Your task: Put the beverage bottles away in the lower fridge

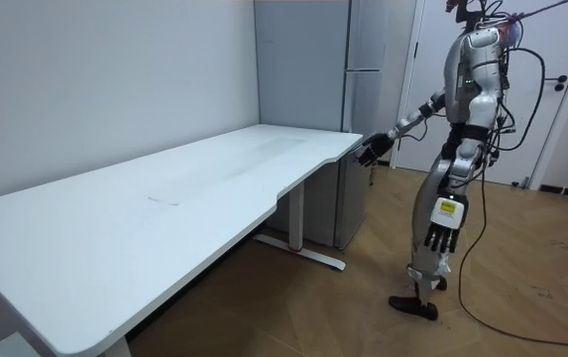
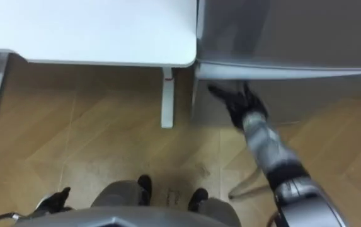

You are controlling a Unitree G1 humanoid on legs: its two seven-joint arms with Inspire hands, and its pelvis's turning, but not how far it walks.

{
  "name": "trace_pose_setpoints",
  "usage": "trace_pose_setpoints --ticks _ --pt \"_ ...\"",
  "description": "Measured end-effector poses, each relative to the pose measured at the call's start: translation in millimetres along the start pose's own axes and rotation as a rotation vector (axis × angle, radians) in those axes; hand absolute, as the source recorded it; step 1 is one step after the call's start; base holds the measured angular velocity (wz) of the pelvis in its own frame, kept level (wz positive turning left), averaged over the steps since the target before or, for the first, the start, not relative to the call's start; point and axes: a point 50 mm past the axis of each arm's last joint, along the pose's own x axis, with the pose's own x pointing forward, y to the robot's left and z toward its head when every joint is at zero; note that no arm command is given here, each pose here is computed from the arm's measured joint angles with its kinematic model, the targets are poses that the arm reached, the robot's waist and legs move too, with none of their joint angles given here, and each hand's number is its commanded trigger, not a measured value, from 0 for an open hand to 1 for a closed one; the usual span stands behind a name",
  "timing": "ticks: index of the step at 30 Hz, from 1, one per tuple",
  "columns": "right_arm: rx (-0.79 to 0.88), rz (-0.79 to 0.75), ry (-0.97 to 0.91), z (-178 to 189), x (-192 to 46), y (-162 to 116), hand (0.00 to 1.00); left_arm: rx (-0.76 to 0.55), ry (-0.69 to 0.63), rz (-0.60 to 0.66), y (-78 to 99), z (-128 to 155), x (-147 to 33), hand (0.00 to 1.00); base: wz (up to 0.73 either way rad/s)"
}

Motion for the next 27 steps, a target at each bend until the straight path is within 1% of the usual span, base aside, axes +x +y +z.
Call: trace_pose_setpoints --ticks 1,2,5,8,10,13,18,21,24,26,27 --pt "0.036 0.011 0.000 1 0 2 0.00 -0.007 0.014 -0.019 -7.7 -3 -0.9 0.00 -0.05" --pt "0.064 0.021 0.001 1 0 5 0.00 -0.003 0.010 -0.035 -11.4 -2 -1.5 0.00 0.00" --pt "0.125 0.051 0.008 1 -1 14 0.00 0.042 -0.018 -0.053 -11.8 10 -0.6 0.00 0.02" --pt "0.175 0.069 0.018 -3 -1 20 0.00 0.058 -0.047 -0.054 -11.1 23 0.7 0.00 -0.02" --pt "0.185 0.072 0.018 -5 0 22 0.00 0.059 -0.058 -0.054 -11.0 26 0.7 0.00 0.00" --pt "0.190 0.078 0.015 -6 0 24 0.00 0.098 -0.056 -0.047 -11.2 28 0.5 0.00 0.01" --pt "0.162 0.096 0.025 -9 -1 27 0.00 0.111 -0.068 -0.037 -9.9 31 0.2 0.00 0.00" --pt "0.091 0.119 0.030 -12 -1 27 0.00 0.110 -0.059 -0.042 -11.6 27 -0.2 0.00 -0.03" --pt "-0.047 0.135 0.036 -14 -1 16 0.00 0.092 -0.057 -0.044 -12.0 26 -0.4 0.00 0.03" --pt "-0.188 0.189 0.044 -17 -4 6 0.00 0.074 -0.059 -0.048 -13.4 22 -1.8 0.00 0.17" --pt "-0.222 0.202 0.046 -18 -6 4 0.00 0.071 -0.055 -0.049 -14.0 19 -2.3 0.00 0.28"
